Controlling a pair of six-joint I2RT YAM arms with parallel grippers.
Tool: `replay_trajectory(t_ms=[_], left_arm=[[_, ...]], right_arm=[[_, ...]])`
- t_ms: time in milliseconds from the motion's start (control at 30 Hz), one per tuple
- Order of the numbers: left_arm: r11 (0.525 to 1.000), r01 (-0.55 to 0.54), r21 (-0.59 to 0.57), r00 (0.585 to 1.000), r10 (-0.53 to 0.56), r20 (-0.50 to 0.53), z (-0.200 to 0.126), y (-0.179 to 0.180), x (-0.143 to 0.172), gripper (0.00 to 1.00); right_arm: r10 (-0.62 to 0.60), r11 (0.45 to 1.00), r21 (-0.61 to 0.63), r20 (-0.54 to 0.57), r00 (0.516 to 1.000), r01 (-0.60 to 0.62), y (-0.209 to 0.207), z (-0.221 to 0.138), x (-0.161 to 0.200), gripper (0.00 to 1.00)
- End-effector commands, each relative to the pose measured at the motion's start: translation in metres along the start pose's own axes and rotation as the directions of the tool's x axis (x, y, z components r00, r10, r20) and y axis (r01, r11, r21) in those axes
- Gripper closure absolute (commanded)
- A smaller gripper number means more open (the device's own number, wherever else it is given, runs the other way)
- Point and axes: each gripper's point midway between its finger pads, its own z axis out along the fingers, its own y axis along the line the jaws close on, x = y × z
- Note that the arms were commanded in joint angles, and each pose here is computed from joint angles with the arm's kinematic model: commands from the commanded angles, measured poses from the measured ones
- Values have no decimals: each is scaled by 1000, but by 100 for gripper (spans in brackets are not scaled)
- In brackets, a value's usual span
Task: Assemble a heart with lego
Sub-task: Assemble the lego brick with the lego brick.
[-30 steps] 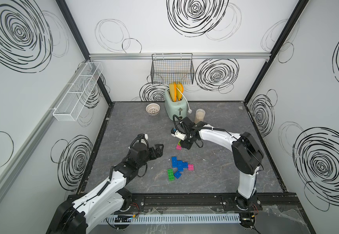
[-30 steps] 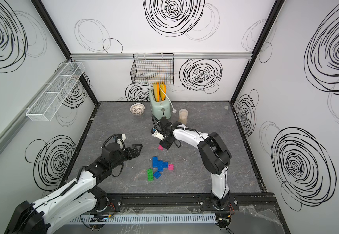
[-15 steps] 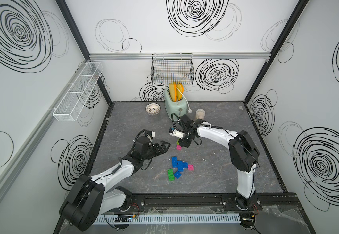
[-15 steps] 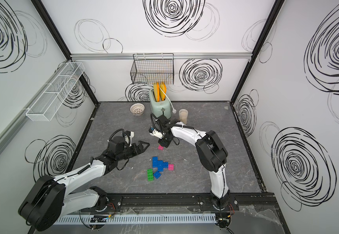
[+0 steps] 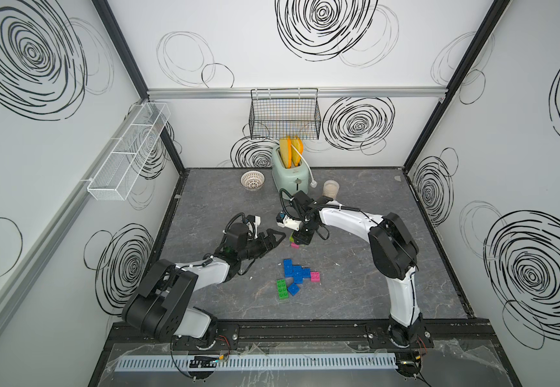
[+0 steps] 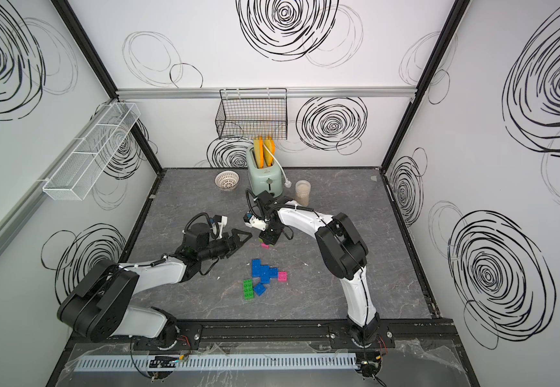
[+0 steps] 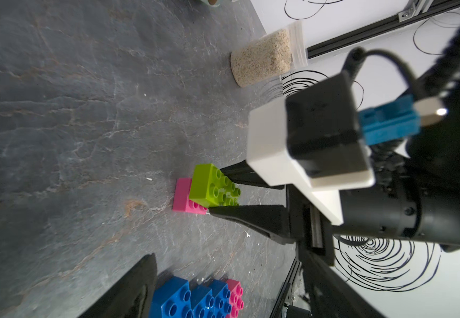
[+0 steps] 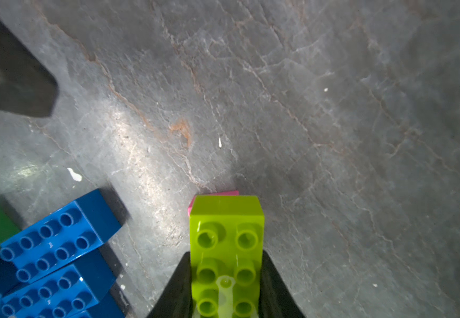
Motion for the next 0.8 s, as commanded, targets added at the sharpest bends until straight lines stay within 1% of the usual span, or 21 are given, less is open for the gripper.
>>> replay_trajectory(t_ms=[0, 67, 233, 367, 767], left_arm=[[997, -11, 74, 1000, 9, 16, 2, -15, -8, 13], [998, -6, 69, 1000, 5, 12, 4, -12, -8, 14], [998, 8, 68, 1000, -8, 3, 9, -8, -7, 20], [997, 21, 71, 1000, -21, -3, 15, -6, -6, 22], [998, 23, 66, 999, -21, -34, 28, -3, -1, 22]], right_arm=[[-39, 999, -38, -10, 999, 38, 10, -3, -3, 67], [-40, 998, -41, -12, 999, 40, 10, -2, -2, 67], [-43, 998, -47, -20, 999, 42, 10, 3, 0, 67], [-47, 998, -47, -26, 999, 46, 9, 6, 1, 68], [-54, 998, -39, -53, 997, 52, 3, 15, 6, 68]])
